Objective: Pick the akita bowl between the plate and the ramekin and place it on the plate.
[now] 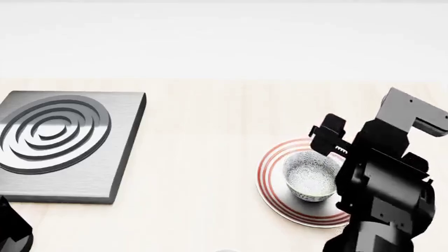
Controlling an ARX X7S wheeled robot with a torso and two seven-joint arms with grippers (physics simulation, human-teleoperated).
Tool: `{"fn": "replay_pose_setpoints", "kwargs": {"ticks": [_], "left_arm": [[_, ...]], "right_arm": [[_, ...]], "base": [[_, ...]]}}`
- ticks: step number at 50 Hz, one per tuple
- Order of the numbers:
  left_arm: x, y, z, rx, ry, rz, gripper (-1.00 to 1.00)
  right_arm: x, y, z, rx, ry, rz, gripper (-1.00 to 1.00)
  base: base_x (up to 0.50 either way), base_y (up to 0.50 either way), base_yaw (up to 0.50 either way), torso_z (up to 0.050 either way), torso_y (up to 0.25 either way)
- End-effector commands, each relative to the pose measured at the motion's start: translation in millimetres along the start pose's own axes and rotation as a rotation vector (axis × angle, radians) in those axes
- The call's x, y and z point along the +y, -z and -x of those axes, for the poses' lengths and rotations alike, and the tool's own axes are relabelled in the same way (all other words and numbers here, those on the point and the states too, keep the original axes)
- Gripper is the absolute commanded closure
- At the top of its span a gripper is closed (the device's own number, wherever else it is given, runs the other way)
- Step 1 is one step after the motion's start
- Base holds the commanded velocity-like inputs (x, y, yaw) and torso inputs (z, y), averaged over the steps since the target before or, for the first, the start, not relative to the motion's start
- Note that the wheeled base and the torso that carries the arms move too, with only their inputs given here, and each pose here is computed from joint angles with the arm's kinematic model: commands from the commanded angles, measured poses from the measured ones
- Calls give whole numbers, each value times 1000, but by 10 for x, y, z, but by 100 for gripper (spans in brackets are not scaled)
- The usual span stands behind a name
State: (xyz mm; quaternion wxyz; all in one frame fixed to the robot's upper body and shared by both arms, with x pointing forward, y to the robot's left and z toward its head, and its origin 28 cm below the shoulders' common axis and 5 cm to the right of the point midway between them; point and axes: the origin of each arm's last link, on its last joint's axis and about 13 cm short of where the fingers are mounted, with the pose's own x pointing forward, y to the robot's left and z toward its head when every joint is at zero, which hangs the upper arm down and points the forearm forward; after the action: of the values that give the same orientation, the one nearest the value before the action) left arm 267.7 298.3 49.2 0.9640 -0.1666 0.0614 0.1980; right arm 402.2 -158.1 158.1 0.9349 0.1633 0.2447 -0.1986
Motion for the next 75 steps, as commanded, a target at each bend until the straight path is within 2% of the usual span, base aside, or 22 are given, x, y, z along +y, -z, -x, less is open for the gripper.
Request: {"fn": "replay_pose_setpoints", "kwargs": {"ticks": [1, 2, 5, 13, 33, 48, 54, 60, 75], "left_arm": [[-2, -3, 6, -3, 0, -3, -100], [-1, -4, 7, -5, -2, -2, -100], [-1, -8, 6, 0, -5, 1, -100], [2, 12, 2, -4, -2, -3, -100], [5, 19, -12, -6, -1, -6, -100], [3, 24, -5, -8, 0, -9, -100], [3, 29, -5, -9, 1, -10, -100], [2, 19, 0, -12, 3, -11, -100], [2, -12, 22, -18, 16, 0, -100]], "right_arm": [[-8, 87, 229, -153, -11, 139, -100], [-21, 124, 263, -186, -4, 177, -100], [-33, 181, 318, -191, -25, 182, -100], [-106, 397, 467, -273, -42, 263, -100], [-340, 911, 850, -362, -52, 343, -100], [-447, 1252, 926, -406, -39, 401, -100], [-468, 1283, 988, -437, -43, 408, -100], [-469, 1270, 1063, -488, -48, 459, -100], [-549, 1177, 1219, -572, -19, 467, -100]], "base": [[0, 0, 0, 0, 0], [0, 0, 0, 0, 0], [0, 0, 0, 0, 0], [0, 0, 0, 0, 0], [0, 0, 0, 0, 0], [0, 0, 0, 0, 0], [0, 0, 0, 0, 0], [0, 0, 0, 0, 0], [0, 0, 0, 0, 0]]}}
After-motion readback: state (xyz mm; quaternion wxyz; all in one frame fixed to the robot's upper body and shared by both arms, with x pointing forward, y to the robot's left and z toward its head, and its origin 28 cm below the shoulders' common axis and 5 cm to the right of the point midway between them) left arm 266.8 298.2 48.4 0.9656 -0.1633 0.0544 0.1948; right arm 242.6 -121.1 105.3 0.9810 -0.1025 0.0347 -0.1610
